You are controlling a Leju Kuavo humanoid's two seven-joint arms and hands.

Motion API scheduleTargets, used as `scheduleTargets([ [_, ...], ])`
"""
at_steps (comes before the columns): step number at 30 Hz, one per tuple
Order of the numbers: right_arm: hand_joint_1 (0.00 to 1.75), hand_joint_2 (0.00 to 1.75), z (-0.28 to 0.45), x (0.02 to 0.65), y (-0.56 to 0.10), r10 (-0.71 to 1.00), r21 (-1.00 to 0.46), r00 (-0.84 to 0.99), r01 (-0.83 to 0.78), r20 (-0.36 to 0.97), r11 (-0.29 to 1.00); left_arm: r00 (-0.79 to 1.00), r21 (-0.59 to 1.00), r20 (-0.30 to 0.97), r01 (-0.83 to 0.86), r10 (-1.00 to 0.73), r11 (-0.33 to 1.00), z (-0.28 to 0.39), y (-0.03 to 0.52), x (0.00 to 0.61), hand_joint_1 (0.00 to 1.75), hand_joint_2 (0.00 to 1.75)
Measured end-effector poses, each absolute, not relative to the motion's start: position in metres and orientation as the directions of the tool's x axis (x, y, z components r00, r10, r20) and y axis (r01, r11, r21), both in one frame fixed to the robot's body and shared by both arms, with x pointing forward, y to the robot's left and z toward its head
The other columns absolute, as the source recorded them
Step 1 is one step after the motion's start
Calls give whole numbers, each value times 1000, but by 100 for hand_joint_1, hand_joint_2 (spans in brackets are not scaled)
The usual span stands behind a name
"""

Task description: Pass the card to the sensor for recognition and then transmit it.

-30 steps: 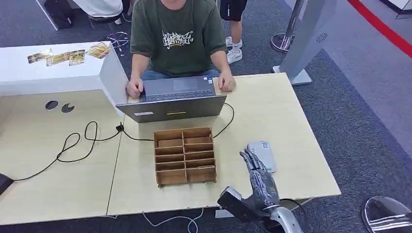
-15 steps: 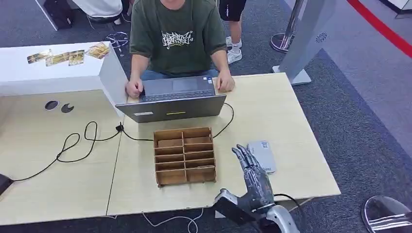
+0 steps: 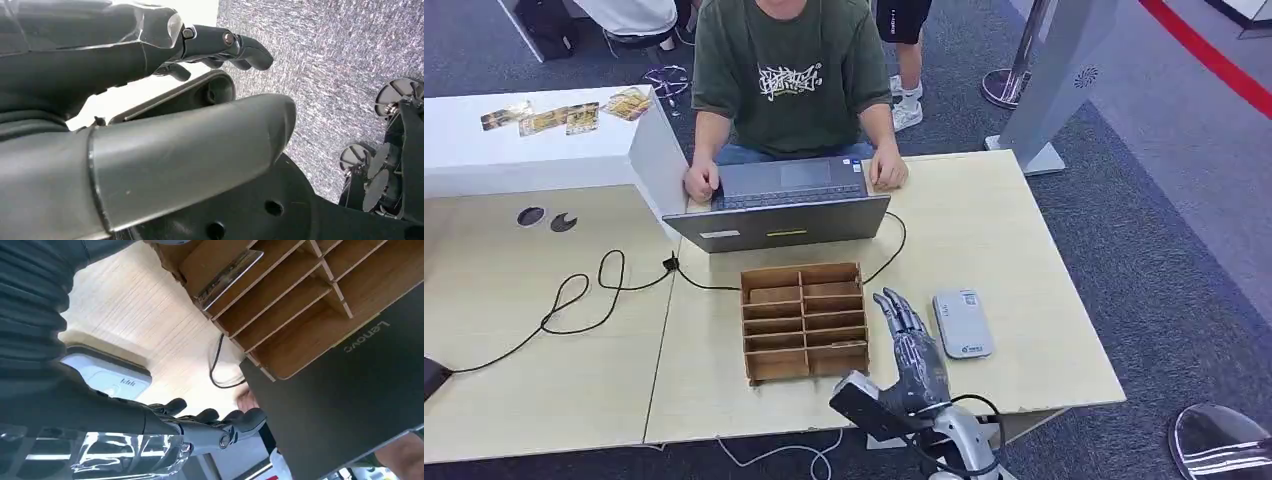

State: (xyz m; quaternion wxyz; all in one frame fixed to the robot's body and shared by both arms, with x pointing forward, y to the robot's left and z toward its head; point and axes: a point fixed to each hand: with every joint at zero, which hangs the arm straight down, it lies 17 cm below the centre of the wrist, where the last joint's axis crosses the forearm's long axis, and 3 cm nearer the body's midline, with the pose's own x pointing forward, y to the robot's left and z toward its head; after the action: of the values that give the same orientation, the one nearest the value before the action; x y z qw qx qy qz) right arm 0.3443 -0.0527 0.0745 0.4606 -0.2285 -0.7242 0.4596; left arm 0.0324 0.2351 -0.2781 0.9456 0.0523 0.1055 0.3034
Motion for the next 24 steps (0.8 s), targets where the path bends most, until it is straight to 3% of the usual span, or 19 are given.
scheduleTargets([
  [9, 0, 175, 68, 345, -47, 757, -881, -472, -107, 452, 460, 795, 162, -168, -561, 583, 812, -278, 235, 32, 0, 0],
  [17, 0, 175, 68, 351, -35, 773, -921, -518, -82, 367, 381, 800, 158, -167, -556, 577, 816, -278, 233, 33, 0, 0],
  [24, 0, 175, 70, 353, -32, 834, -980, -546, 110, 81, 167, 798, 157, -168, -559, 579, 814, -278, 233, 33, 0, 0],
])
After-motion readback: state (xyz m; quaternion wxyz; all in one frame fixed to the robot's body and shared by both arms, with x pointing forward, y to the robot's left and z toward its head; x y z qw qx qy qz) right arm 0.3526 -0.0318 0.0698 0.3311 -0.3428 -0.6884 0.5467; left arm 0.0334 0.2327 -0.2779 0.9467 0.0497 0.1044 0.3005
